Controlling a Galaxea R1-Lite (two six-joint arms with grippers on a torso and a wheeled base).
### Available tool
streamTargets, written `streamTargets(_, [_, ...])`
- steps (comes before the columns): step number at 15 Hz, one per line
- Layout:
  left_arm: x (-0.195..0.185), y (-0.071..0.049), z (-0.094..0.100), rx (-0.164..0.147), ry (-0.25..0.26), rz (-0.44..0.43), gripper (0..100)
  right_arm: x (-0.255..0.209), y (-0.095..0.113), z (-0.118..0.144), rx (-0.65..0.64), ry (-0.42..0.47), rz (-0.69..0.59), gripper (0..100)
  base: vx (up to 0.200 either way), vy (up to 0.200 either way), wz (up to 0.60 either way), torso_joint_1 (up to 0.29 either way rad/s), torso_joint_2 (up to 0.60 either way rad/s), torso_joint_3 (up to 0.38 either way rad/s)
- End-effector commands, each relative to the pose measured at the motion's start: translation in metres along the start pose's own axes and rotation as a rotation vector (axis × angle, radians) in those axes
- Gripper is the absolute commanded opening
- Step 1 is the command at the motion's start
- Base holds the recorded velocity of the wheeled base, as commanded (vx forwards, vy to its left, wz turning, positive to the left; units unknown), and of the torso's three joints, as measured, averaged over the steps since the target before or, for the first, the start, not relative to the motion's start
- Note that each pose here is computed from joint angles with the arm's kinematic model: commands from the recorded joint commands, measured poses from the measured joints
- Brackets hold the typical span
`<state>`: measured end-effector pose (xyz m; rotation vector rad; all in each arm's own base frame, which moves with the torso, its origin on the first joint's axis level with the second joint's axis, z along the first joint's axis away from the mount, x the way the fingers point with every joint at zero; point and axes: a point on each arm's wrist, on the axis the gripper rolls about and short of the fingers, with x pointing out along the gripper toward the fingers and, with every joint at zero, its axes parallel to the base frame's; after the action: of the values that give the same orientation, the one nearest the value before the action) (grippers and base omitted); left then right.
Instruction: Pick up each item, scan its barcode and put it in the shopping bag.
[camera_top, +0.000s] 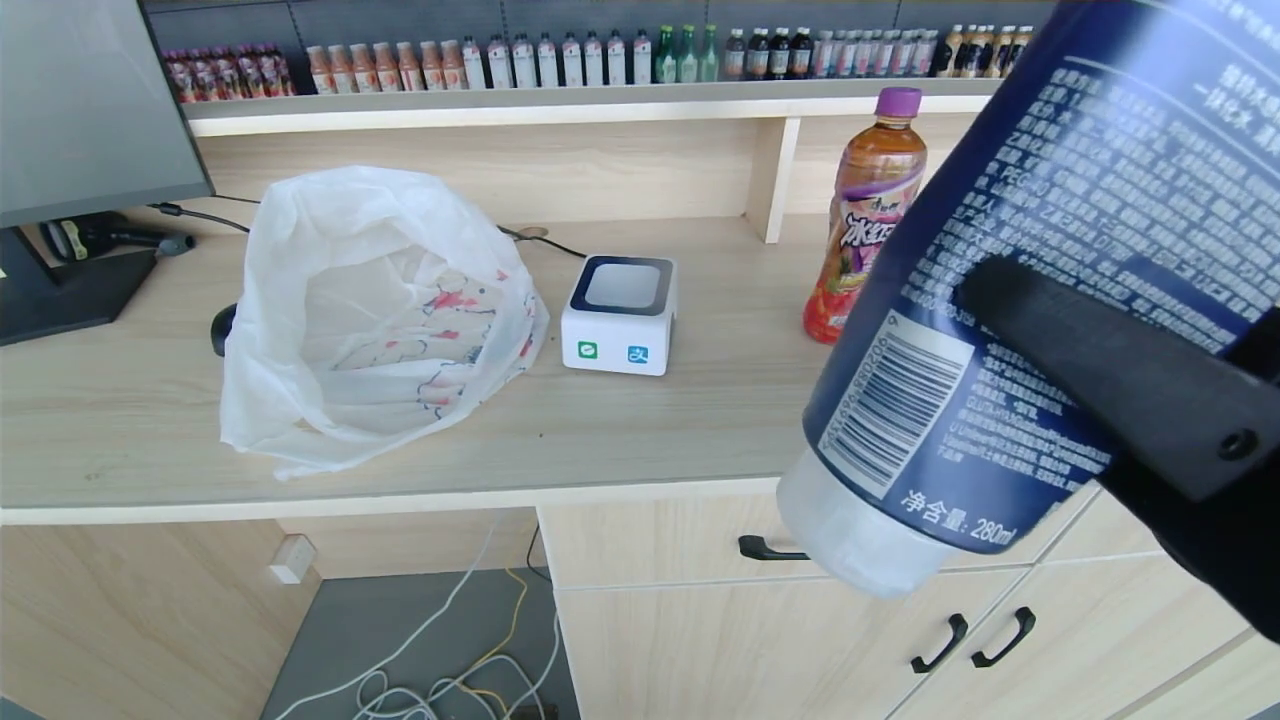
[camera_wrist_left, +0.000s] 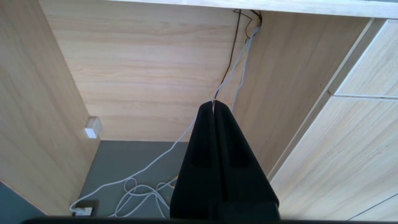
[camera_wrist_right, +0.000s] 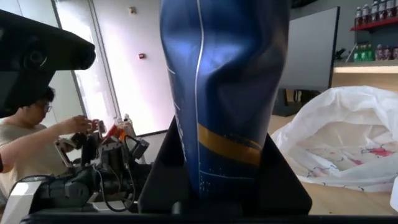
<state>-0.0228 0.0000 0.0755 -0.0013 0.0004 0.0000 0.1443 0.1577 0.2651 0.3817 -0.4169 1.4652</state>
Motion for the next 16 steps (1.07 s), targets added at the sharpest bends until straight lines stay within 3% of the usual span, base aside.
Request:
streamTargets(1, [0.0,0.0,0.0,0.0,0.0,0.0,0,-0.003,0.004,0.006,-0.048,0.002,-0.007,0,0.0,0.0,0.0,0.0,0.0,0.0])
streamTargets(4, [0.0,0.0,0.0,0.001,0.0,0.0,0,-0.012,-0.001,0.006,-0.198,0.077,-0.149,0,0.0,0.0,0.0,0.0,0.0,0.0])
streamTargets(6, [0.0,0.0,0.0,0.001,0.0,0.0,0,-0.019,0.007,0.011,-0.238,0.095,-0.255,0,0.0,0.0,0.0,0.0,0.0,0.0])
streamTargets(9, [0.0,0.0,0.0,0.001,0.0,-0.002,0,-0.026,0.004,0.012,-0.346,0.081,-0.586,0,0.0,0.0,0.0,0.0,0.0,0.0])
streamTargets(13, [0.0,0.0,0.0,0.001,0.0,0.0,0,-0.031,0.001,0.012,-0.419,0.076,-0.816,0,0.0,0.0,0.0,0.0,0.0,0.0])
streamTargets(14, [0.0,0.0,0.0,0.001,0.0,0.0,0,-0.04,0.003,0.008,-0.443,0.09,-0.922,0,0.0,0.0,0.0,0.0,0.0,0.0])
streamTargets(16, [0.0,0.0,0.0,0.0,0.0,0.0,0,-0.044,0.0,0.005,-0.443,0.103,-0.961,0,0.0,0.0,0.0,0.0,0.0,0.0])
